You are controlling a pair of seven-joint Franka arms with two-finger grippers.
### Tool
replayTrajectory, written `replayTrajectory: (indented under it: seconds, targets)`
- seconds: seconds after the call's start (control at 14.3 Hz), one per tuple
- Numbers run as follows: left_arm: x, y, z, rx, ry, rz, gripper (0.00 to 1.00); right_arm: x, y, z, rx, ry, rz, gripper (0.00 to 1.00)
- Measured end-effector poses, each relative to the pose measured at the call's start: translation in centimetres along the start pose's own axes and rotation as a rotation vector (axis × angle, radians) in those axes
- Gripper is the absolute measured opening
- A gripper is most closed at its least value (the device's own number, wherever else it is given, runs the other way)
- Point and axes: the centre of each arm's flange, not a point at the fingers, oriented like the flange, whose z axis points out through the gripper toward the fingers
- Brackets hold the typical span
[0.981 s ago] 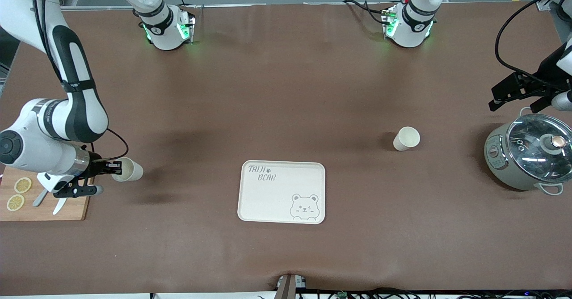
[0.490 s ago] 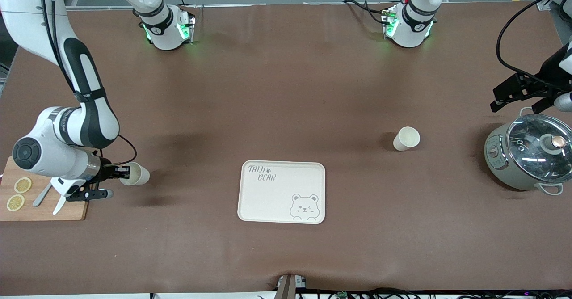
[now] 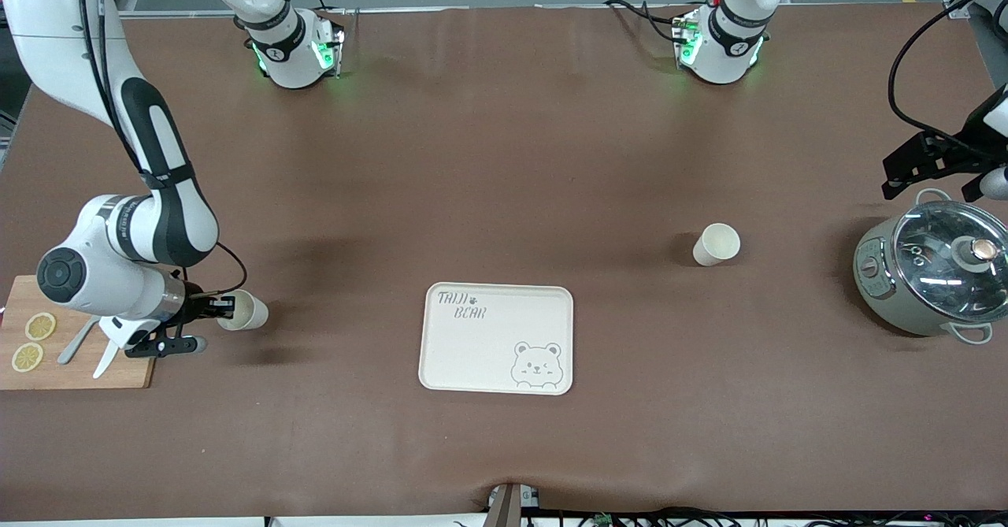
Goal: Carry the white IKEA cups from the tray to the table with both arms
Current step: 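Lower the cup onto the table beside the cutting board with the right gripper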
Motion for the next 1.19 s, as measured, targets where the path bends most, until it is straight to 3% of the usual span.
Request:
replayTrajectory:
  seconds: [0.7, 0.91, 1.05, 1.19]
  targets:
    - [-1.3, 0.3, 0.9, -0.005, -0.122, 0.004, 1.0, 0.1, -0.6, 2.0, -0.009, 0.029, -0.009, 0.05]
    - [-1.3, 0.5, 0.6, -0.005, -0.131, 0.008, 1.0, 0.1, -0.7, 2.1, -0.009, 0.027, -0.009, 0.29]
    - [-1.2, 0.8, 0.7, -0.006, -0.134, 0.014, 1.0, 0.1, -0.6, 2.1, -0.009, 0.027, -0.009, 0.32]
    - [-1.1, 0.9, 1.0, -0.006, -0.138, 0.014, 1.0, 0.1, -0.6, 2.1, -0.009, 0.027, -0.008, 0.5]
